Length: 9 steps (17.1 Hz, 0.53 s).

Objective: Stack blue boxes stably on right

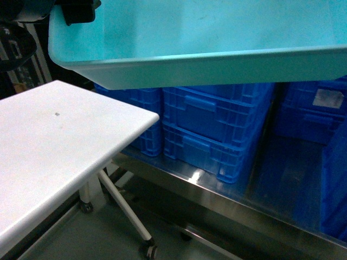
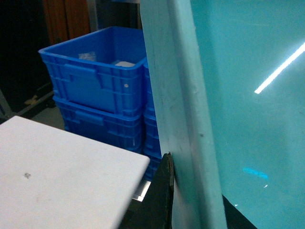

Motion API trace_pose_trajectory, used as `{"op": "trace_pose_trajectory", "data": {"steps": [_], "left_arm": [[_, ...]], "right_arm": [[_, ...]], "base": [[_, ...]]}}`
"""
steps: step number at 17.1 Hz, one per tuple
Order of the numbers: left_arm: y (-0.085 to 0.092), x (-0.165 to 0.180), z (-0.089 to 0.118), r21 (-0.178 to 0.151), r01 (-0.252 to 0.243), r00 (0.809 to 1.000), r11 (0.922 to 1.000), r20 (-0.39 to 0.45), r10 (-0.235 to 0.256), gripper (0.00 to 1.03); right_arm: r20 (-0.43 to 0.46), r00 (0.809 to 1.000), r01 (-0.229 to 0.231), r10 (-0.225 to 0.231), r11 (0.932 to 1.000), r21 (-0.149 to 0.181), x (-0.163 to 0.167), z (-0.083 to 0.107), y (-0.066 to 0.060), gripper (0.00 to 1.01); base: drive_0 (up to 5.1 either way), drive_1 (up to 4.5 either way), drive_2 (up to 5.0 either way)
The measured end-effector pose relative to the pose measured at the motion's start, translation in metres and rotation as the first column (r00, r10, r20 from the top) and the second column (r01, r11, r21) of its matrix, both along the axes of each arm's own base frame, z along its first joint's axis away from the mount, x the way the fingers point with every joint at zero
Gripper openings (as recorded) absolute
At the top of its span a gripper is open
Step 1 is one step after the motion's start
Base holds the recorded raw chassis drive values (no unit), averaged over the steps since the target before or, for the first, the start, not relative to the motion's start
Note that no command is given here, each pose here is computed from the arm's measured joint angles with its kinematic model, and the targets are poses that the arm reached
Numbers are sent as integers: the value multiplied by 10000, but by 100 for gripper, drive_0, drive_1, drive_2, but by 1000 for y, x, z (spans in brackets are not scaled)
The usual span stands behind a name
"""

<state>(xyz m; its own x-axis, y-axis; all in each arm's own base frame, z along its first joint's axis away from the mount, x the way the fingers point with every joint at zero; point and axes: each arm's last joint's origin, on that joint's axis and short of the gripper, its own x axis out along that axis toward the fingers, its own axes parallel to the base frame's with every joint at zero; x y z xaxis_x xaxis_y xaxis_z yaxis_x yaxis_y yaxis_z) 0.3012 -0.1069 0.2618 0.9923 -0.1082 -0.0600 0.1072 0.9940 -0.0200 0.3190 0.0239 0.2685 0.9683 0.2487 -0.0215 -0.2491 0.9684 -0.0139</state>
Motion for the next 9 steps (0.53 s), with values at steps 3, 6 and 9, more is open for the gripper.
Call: {"op": "trace_pose_trajectory", "data": {"steps": [3, 6, 9], "left_arm": [[0, 0, 0, 22, -29, 10000, 10000, 10, 29, 6], [0, 0, 1, 46, -16, 10000, 10000, 39, 16, 6], [-2, -1, 1, 43, 26, 10000, 10000, 57, -27, 6]], "right_arm": [[12, 10000, -8, 8, 10000, -3, 0, 0, 0, 7], [-1, 10000, -15, 15, 10000, 4, 0, 0, 0, 7], [-32, 10000, 50, -50, 10000, 22, 0, -1, -3, 7]], "base": [[173, -653, -19], [173, -653, -19], [74, -477, -54]]}}
